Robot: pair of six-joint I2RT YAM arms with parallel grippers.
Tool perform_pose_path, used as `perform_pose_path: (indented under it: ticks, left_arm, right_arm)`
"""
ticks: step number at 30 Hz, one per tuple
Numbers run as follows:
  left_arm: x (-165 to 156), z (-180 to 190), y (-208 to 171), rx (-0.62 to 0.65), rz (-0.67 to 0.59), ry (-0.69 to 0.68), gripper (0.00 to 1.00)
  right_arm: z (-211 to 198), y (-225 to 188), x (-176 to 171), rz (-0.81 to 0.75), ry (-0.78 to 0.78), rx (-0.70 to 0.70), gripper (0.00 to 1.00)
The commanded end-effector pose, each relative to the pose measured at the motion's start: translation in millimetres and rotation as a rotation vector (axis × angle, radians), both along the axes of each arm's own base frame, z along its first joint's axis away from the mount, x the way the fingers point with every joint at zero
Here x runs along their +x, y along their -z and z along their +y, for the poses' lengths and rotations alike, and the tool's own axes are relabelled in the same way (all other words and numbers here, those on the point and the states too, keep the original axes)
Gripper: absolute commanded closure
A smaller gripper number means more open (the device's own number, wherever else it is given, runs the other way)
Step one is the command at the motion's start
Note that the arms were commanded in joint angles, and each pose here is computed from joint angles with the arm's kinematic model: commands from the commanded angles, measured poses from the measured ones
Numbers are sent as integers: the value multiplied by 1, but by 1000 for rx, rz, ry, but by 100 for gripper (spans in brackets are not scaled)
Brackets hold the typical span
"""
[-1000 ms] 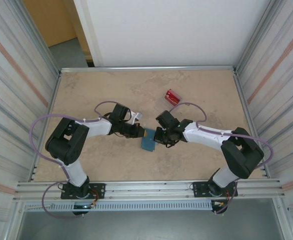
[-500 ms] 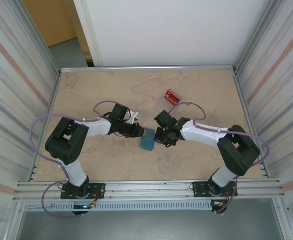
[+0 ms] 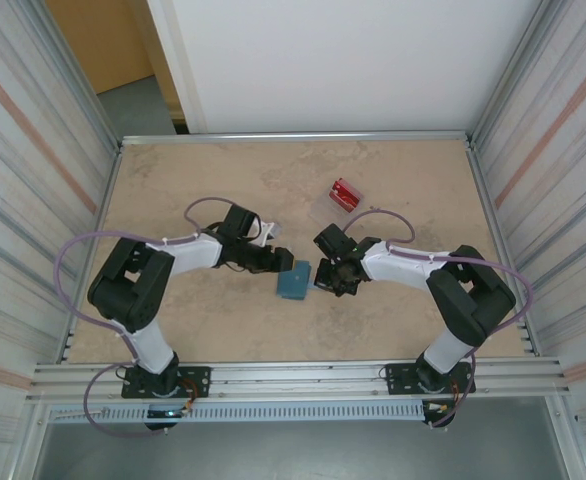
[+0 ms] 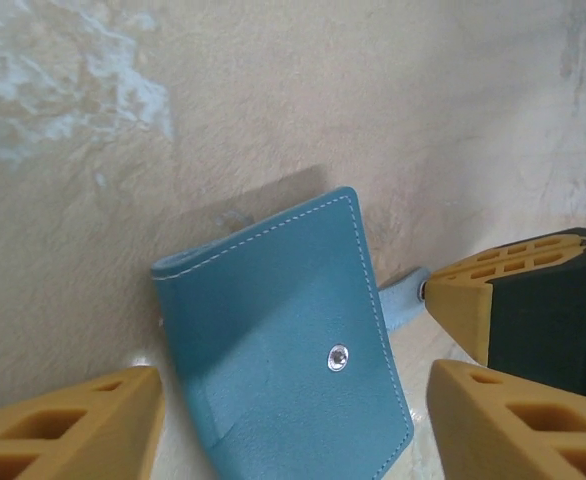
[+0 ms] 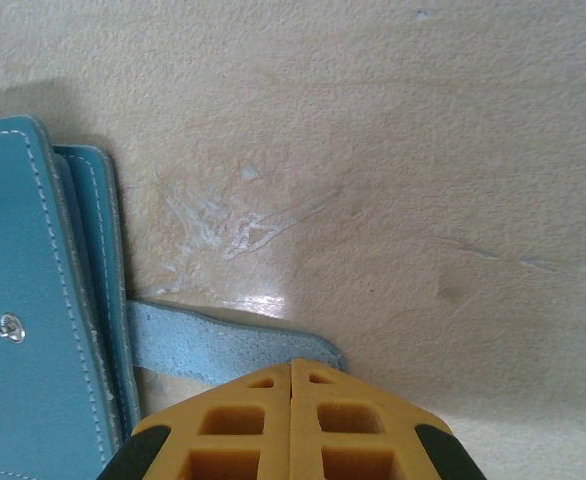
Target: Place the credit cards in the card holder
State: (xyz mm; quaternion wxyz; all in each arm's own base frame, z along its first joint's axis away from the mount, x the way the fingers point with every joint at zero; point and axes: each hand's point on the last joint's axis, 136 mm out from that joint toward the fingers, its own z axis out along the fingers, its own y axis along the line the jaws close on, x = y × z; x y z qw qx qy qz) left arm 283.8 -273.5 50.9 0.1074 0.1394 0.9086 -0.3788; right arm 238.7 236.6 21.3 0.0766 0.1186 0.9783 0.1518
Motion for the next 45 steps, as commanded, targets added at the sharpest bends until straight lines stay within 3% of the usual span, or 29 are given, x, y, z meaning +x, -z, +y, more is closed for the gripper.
perform_pose_path:
  ticks: [1,7,14,17,22,29,35,45]
  left_arm:
    - [11,7,-29,51,-152,38,25]
    - [10,12,-53,115,-359,180,20]
    - [-16,8,-49,288,-611,503,3]
    - [-30,7,-36,362,-668,634,1]
    - [-40,8,-20,386,-681,700,1]
    - [-42,6,4,521,-780,836,1]
    - [-38,-2,11,564,-784,850,1]
    - [-18,1,10,644,-814,764,1]
  right_arm:
    - [-6,10,-4,32,21,-12,97]
    - [-9,13,-3,31,28,-6,97]
    - [-14,18,-7,35,34,1,97]
    - [-12,18,-8,29,36,13,97]
    - [-15,20,-11,31,39,11,97]
    - [-19,20,-12,26,45,11,97]
    - [-18,21,-13,21,43,19,97]
    - [-19,24,-14,35,36,19,98]
